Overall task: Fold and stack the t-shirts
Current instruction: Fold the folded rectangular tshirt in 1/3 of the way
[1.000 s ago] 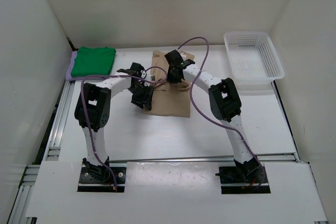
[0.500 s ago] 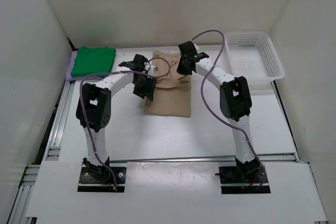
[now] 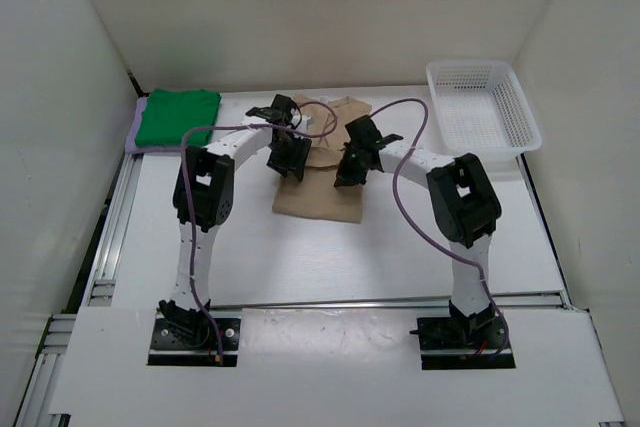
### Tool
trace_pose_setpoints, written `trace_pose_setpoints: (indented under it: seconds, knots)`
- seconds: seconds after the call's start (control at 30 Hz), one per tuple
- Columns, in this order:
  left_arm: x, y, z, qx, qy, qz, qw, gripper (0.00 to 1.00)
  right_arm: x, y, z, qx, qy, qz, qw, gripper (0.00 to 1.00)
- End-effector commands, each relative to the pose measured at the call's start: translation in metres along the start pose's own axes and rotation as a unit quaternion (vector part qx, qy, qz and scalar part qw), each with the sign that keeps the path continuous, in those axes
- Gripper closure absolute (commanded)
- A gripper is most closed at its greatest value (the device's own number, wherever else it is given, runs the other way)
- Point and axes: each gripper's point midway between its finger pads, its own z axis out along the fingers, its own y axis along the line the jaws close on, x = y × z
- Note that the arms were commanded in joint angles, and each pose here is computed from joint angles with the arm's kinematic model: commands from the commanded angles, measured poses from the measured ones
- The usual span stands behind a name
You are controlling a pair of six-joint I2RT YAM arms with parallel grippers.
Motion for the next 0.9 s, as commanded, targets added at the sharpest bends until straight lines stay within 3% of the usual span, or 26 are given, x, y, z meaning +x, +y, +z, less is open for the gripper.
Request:
trace_pose_setpoints:
  seconds: [0.0, 0.2, 0.3, 0.43, 0.53, 0.63, 0.67, 0.73, 0.77, 0.8, 0.87]
  knots:
    - [-0.037, 0.002, -0.013, -0.026, -0.049, 0.018, 0.998, 0.37, -0.031, 0.033, 0.000, -0.067, -0.024, 0.024, 0.997, 1.00]
    - [-0.053, 0.018, -0.008, -0.040, -0.062, 0.009, 0.997, 0.35, -0.063, 0.035, 0.022, -0.061, -0.031, 0.031, 0.997, 1.00]
    - [-0.060, 0.019, -0.013, -0.031, -0.072, 0.007, 0.997, 0.29, -0.085, 0.027, 0.029, -0.050, -0.050, 0.053, 0.996, 1.00]
    - [-0.073, 0.050, -0.007, -0.071, -0.084, -0.009, 0.994, 0.25, -0.116, 0.011, 0.041, -0.028, -0.074, 0.081, 0.994, 1.00]
    - [-0.083, 0.067, -0.023, -0.089, -0.104, -0.020, 0.990, 0.24, -0.142, 0.016, 0.030, -0.035, -0.092, 0.080, 0.992, 0.99]
    - [-0.092, 0.055, -0.064, -0.053, -0.139, -0.019, 0.989, 0.24, -0.152, 0.034, 0.003, -0.059, -0.108, 0.039, 0.992, 0.94]
    - [-0.082, 0.049, -0.067, -0.042, -0.132, -0.019, 0.990, 0.20, -0.155, 0.038, -0.005, -0.064, -0.115, 0.027, 0.991, 0.93]
    - [-0.076, 0.032, -0.097, -0.017, -0.149, -0.011, 0.989, 0.18, -0.148, 0.040, -0.029, -0.064, -0.110, -0.002, 0.992, 0.82]
    - [-0.054, 0.029, -0.089, -0.009, -0.124, -0.017, 0.992, 0.18, -0.130, 0.030, -0.028, -0.058, -0.084, -0.005, 0.995, 0.75]
    - [-0.042, 0.024, -0.090, 0.002, -0.115, -0.017, 0.993, 0.15, -0.123, 0.033, -0.046, -0.065, -0.082, -0.011, 0.994, 0.58]
    - [-0.004, 0.016, -0.086, 0.020, -0.073, -0.028, 0.997, 0.15, -0.083, 0.003, -0.040, -0.047, -0.031, -0.002, 0.998, 0.46]
